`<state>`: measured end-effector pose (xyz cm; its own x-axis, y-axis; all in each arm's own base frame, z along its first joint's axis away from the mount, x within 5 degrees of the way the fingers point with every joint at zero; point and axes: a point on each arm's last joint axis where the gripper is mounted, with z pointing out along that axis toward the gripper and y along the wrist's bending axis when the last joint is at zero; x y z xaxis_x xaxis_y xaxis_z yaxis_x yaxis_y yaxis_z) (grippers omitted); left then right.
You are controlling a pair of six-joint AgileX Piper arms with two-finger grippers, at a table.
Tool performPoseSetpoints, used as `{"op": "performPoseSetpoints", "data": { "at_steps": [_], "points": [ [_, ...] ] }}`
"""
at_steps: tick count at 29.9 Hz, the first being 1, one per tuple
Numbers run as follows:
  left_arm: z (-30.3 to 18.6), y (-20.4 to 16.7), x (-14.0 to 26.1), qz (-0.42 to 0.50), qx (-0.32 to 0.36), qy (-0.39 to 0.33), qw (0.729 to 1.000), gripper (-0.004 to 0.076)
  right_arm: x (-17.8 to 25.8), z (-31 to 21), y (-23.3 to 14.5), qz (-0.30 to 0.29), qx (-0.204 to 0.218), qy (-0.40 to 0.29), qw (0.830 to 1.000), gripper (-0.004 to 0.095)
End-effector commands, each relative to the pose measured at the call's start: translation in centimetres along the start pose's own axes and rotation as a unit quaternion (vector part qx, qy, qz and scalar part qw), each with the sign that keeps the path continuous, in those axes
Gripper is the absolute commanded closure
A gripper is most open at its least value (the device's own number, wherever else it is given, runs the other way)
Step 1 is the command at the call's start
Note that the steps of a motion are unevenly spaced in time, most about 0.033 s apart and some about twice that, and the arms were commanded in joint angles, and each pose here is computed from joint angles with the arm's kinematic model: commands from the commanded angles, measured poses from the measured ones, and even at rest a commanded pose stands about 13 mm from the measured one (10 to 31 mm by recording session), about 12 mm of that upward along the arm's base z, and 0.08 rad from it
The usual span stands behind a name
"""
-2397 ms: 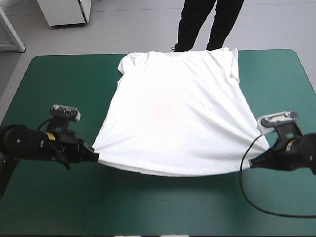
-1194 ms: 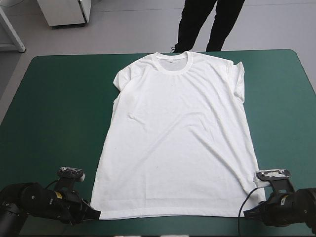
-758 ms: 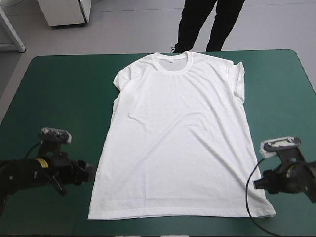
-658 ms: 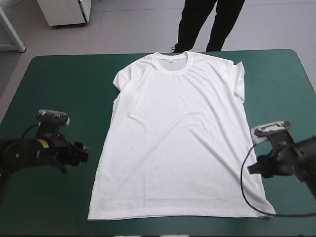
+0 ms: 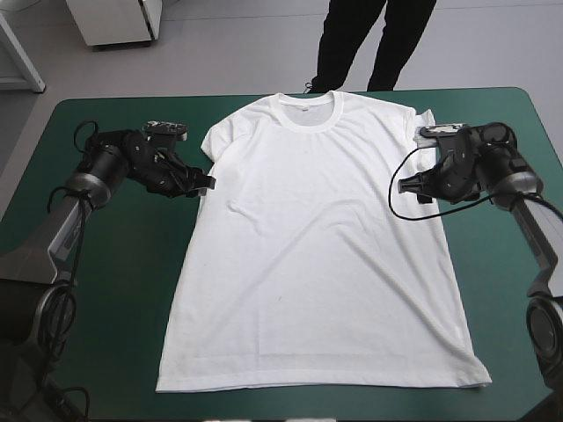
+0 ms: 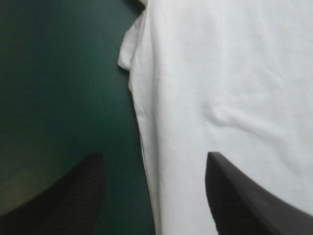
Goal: Fold the cloth
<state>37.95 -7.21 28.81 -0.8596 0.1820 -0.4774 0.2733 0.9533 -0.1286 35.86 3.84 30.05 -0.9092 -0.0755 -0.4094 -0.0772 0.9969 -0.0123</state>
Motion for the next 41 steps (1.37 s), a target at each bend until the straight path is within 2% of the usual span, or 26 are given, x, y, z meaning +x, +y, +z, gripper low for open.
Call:
{"op": "performPoseSetpoints", "data": {
  "at_steps": [1, 6, 14, 17, 22, 24, 41],
  "points": [
    [-0.9, -0.1, -1.9, 0.003, 0.004, -0.047, 0.999, 0.0283, -1.6, -1.2, -1.9, 0.034, -0.047, -0.043, 0.997, 0.037],
    [2.3, 0.3, -2.7, -0.005, 0.016, -0.021, 1.0, 0.0283, -2.7, 0.3, -3.7, 0.059, -0.082, -0.04, 0.994, 0.037],
    [5.6, 0.6, -3.0, -0.009, 0.032, 0.033, 0.999, 0.0295, -3.8, 2.3, -4.2, 0.068, -0.109, -0.033, 0.991, 0.037],
    [6.1, 0.7, -2.9, -0.011, 0.034, 0.039, 0.999, 0.0393, -3.7, 3.2, -4.3, 0.065, -0.109, -0.019, 0.992, 0.0388],
    [6.1, 0.6, -2.9, 0.0, 0.039, 0.038, 0.999, 0.0676, -3.6, 4.0, -4.6, 0.061, -0.11, -0.01, 0.992, 0.0415],
    [6.1, 0.4, -2.9, 0.003, 0.048, 0.036, 0.998, 0.0731, -3.6, 4.3, -4.6, 0.059, -0.11, -0.005, 0.992, 0.0414],
    [6.0, -0.1, -2.9, 0.01, 0.08, 0.036, 0.996, 0.0733, -4.1, 7.6, -5.4, 0.056, -0.108, 0.022, 0.992, 0.0415]
  ]
}}
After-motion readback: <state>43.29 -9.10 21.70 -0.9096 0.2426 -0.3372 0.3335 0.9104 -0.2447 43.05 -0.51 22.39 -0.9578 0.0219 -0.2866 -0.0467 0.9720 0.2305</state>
